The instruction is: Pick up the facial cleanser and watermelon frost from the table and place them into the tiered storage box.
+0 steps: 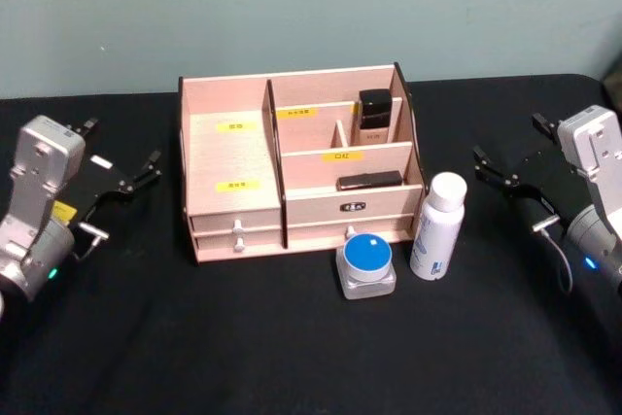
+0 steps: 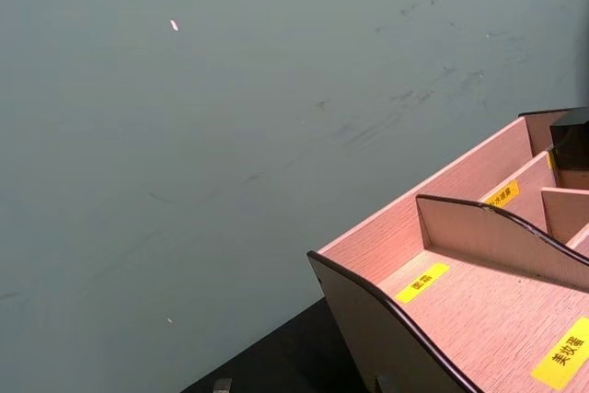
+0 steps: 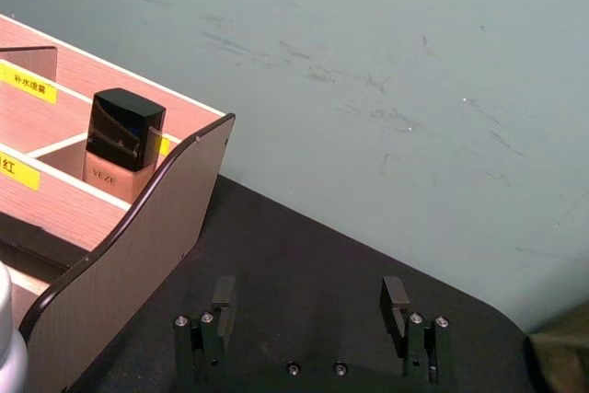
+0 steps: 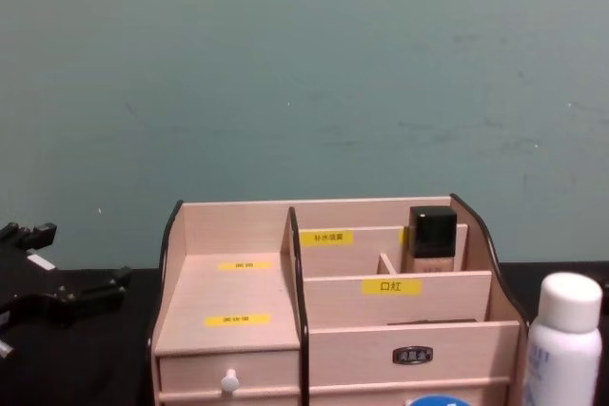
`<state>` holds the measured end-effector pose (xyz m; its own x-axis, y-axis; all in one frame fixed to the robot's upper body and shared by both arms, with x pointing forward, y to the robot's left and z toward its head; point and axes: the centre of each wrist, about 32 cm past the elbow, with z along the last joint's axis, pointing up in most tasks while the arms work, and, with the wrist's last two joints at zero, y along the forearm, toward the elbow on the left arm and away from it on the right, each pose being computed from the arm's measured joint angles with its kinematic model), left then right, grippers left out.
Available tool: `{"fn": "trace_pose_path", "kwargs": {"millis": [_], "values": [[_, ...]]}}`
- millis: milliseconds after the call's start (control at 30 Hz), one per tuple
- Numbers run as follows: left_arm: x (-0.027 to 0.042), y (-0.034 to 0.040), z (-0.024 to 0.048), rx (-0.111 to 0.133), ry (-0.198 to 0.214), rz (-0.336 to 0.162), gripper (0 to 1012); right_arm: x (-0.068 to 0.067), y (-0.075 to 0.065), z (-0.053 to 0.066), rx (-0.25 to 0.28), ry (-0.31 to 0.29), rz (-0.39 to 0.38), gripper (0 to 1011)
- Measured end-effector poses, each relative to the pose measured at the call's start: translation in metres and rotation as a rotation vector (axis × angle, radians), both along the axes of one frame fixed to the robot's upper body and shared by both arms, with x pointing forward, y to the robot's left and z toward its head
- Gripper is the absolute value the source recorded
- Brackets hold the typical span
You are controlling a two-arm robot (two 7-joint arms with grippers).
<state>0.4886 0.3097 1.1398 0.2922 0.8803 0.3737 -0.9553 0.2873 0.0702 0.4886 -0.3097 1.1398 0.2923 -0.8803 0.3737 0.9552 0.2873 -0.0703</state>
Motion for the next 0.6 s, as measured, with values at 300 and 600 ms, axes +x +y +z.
{"fn": "trace_pose_path", "kwargs": {"millis": [300,600], "values": [[0.0,0.0,0.0,0.0,0.0,0.0,1010,0.0,0.0,0.0,0.0,0.0,0.0,1002],[0.0,0.0,0.0,0.0,0.0,0.0,1009,0.0,0.0,0.0,0.0,0.0,0.0,1002]]}}
